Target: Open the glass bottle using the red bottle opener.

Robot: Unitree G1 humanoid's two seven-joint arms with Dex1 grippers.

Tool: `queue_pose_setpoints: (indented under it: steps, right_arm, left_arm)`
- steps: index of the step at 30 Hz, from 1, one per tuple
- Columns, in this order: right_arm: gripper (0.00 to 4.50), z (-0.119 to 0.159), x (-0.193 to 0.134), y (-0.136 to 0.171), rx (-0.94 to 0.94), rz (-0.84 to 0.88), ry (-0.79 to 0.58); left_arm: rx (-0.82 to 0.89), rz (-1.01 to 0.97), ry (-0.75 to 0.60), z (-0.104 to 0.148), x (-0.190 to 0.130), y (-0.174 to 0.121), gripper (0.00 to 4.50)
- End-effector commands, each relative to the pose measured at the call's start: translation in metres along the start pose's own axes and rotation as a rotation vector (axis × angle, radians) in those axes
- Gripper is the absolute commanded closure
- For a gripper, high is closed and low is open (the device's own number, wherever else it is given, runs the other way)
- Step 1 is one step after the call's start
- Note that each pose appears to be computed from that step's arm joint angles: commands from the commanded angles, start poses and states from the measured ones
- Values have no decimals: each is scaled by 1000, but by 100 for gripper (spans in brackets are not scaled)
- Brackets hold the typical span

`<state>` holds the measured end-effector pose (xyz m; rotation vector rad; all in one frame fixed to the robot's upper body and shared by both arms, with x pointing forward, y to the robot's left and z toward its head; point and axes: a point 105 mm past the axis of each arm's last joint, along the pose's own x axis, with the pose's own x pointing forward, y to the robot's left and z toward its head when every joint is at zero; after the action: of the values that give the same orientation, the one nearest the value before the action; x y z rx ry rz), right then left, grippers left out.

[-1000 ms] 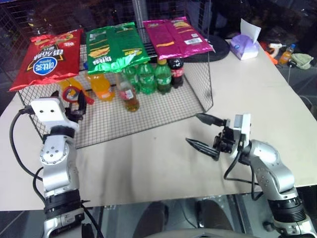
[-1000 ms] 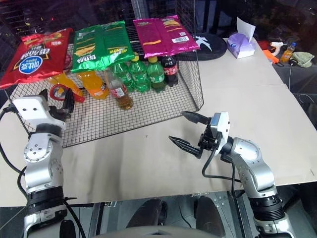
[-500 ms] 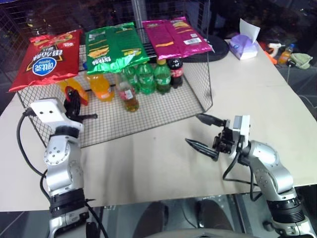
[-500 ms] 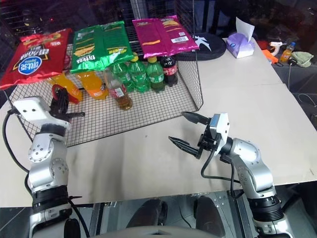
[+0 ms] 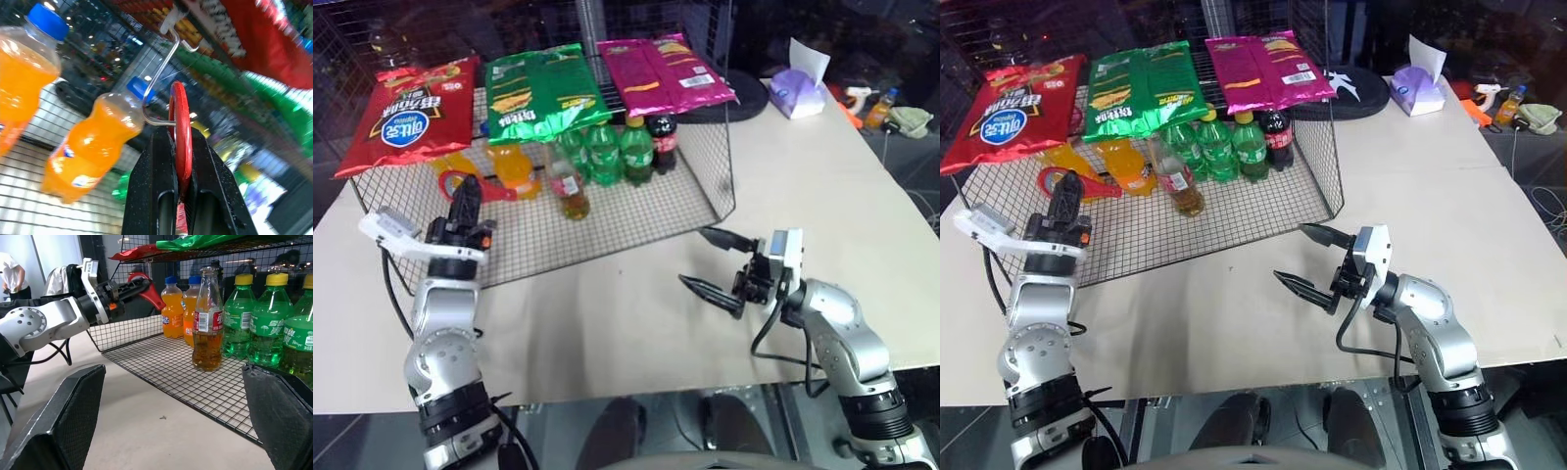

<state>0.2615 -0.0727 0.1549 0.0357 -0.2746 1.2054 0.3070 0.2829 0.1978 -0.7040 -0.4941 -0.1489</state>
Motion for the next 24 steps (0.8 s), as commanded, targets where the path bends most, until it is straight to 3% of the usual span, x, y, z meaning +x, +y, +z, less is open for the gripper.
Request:
queue_pose_setpoints:
  steps: [1, 8, 15, 18, 24]
  right_arm:
    - [0, 8, 2, 0, -31, -4, -32]
    - [0, 5, 3, -1, -36, -14, -17]
    - [0, 6, 18, -7, 41, -75, 9]
    - [0, 9, 31, 2, 157, -19, 33]
    - [0, -4, 37, 16, 305, 106, 239]
  left_arm:
    - [-52, -78, -56, 17, 2, -18, 447]
    - [-126, -134, 11, 4, -2, -28, 447]
    - [-252, -350, 303, -43, -23, -70, 447]
    - [-285, -452, 471, -66, -34, -87, 447]
    - [-290, -636, 731, -95, -50, -108, 447]
